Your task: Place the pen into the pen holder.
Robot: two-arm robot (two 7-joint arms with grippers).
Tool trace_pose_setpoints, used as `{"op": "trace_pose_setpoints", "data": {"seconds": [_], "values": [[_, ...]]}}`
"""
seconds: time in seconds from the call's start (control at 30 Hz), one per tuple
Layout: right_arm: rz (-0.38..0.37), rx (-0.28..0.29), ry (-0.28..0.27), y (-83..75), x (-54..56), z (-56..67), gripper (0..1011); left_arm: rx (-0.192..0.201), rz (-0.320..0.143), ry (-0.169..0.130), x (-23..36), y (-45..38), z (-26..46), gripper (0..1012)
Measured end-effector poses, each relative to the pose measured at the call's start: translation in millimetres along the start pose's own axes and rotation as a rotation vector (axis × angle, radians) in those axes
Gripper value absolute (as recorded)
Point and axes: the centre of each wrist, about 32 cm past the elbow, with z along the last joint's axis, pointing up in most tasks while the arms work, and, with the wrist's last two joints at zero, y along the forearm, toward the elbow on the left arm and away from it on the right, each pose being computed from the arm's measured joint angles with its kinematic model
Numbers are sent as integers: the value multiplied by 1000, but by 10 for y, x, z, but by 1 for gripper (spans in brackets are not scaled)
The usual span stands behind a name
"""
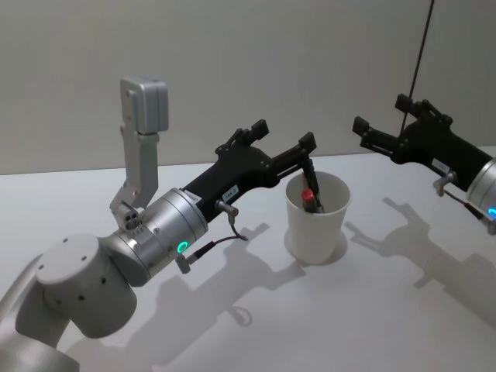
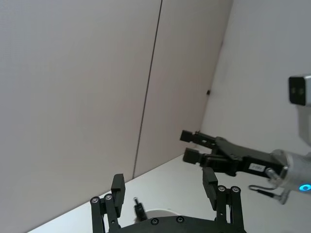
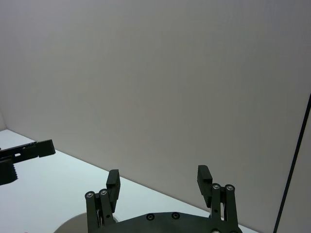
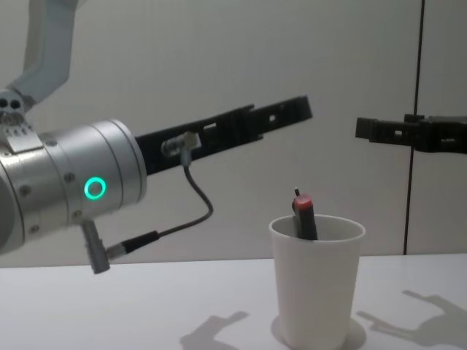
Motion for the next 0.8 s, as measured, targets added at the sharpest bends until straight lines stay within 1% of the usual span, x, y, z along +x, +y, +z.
{"op": "trace_pose_setpoints", "data": {"seconds": [0.03, 0.07, 0.13, 0.17, 0.2, 0.23, 0.3, 0.33, 0.37, 0.43, 0.47, 0.5, 0.53, 0.57, 0.6, 0.67, 0.7, 0.73, 0.77, 0.8], "values": [[-2, 0, 0, -2, -5, -4, 1001, 3, 7, -8, 0, 1, -5, 1001], [-4, -1, -1, -5, -12, -10, 1001, 9, 23, -28, 2, 3, -15, 1001], [-14, -1, -3, -19, -38, -32, 1001, 15, 39, -47, 2, 4, -27, 1001], [-18, -2, -3, -25, -49, -41, 1001, 22, 56, -69, 4, 6, -40, 1001], [-28, -3, -5, -39, -75, -65, 1001, 25, 65, -81, 5, 8, -47, 1001], [-34, -3, -6, -46, -89, -77, 1001, 31, 83, -105, 7, 11, -60, 1001], [-45, -3, -8, -60, -116, -96, 1001, 36, 102, -130, 9, 14, -73, 1001], [-57, -3, -9, -78, -153, -123, 1001, 39, 111, -141, 10, 16, -79, 1001], [-64, -3, -11, -88, -169, -136, 1002, 43, 127, -163, 13, 19, -91, 1001], [-86, -5, -14, -118, -224, -179, 1001, 49, 145, -190, 15, 23, -106, 1001], [-100, -5, -17, -138, -258, -204, 1002, 54, 162, -215, 17, 27, -119, 1001], [-100, -5, -17, -138, -258, -204, 1001, 55, 168, -224, 17, 28, -125, 1000], [-113, -5, -19, -158, -290, -227, 1002, 57, 177, -236, 18, 30, -132, 1000], [-120, -6, -21, -168, -308, -240, 1002, 60, 192, -262, 19, 33, -146, 1001], [-134, -6, -23, -189, -343, -263, 1001, 61, 199, -273, 20, 35, -153, 1001], [-149, -7, -24, -210, -378, -289, 1001, 64, 215, -298, 23, 40, -165, 1001], [-156, -7, -26, -221, -397, -300, 1001, 66, 229, -321, 26, 44, -177, 1001], [-171, -7, -28, -244, -430, -323, 1001, 66, 237, -333, 27, 46, -183, 1001], [-178, -7, -30, -253, -448, -332, 1002, 68, 252, -359, 30, 51, -196, 1001], [-184, -7, -31, -265, -465, -344, 1001, 68, 259, -371, 30, 53, -202, 1000]]}}
